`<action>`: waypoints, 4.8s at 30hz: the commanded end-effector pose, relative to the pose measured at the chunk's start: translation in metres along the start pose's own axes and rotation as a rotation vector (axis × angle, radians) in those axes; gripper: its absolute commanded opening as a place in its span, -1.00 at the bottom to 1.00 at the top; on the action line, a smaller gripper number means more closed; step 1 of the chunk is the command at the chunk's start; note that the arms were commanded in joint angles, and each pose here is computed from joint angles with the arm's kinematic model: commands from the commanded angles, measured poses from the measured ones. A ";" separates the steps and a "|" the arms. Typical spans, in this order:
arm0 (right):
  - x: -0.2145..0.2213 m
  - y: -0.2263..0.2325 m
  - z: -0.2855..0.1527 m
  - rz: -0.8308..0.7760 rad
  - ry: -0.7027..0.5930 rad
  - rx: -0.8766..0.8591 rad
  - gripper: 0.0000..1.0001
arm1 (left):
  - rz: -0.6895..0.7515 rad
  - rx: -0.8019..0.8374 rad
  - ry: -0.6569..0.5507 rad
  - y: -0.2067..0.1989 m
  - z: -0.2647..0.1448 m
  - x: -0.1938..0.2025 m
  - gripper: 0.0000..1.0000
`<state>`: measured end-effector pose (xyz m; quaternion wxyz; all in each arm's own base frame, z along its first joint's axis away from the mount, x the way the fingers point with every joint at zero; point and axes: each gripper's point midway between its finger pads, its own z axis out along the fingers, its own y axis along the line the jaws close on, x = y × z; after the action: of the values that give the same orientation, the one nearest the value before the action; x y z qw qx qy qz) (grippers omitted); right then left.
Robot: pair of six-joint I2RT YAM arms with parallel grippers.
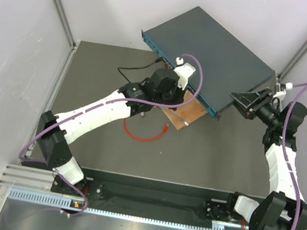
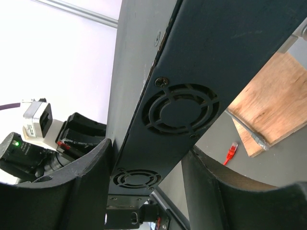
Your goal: Insert the plug into the switch port
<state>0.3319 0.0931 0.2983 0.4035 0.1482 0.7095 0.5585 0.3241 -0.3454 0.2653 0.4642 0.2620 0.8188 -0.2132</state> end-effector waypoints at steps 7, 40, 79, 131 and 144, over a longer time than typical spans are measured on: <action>0.005 0.026 0.004 -0.164 0.016 -0.091 -1.00 | 0.018 -0.075 -0.128 0.011 0.001 -0.044 -1.00; 0.017 0.022 0.006 -0.165 0.053 -0.073 -1.00 | 0.140 -0.081 -0.242 -0.017 0.012 -0.100 -1.00; 0.025 0.023 0.008 -0.159 0.079 -0.077 -1.00 | 0.083 0.009 -0.447 -0.034 0.013 -0.135 -0.18; 0.027 0.017 0.008 -0.153 0.110 -0.059 -1.00 | 0.178 -0.044 -0.416 -0.007 0.001 -0.089 -1.00; 0.034 0.009 0.006 -0.153 0.116 -0.036 -1.00 | 0.176 -0.045 -0.502 -0.010 -0.002 -0.120 -1.00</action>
<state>0.3294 0.0963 0.2945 0.4006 0.1480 0.7194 0.5477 0.3538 -0.3634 0.2724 0.5686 0.3086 0.7457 -0.1590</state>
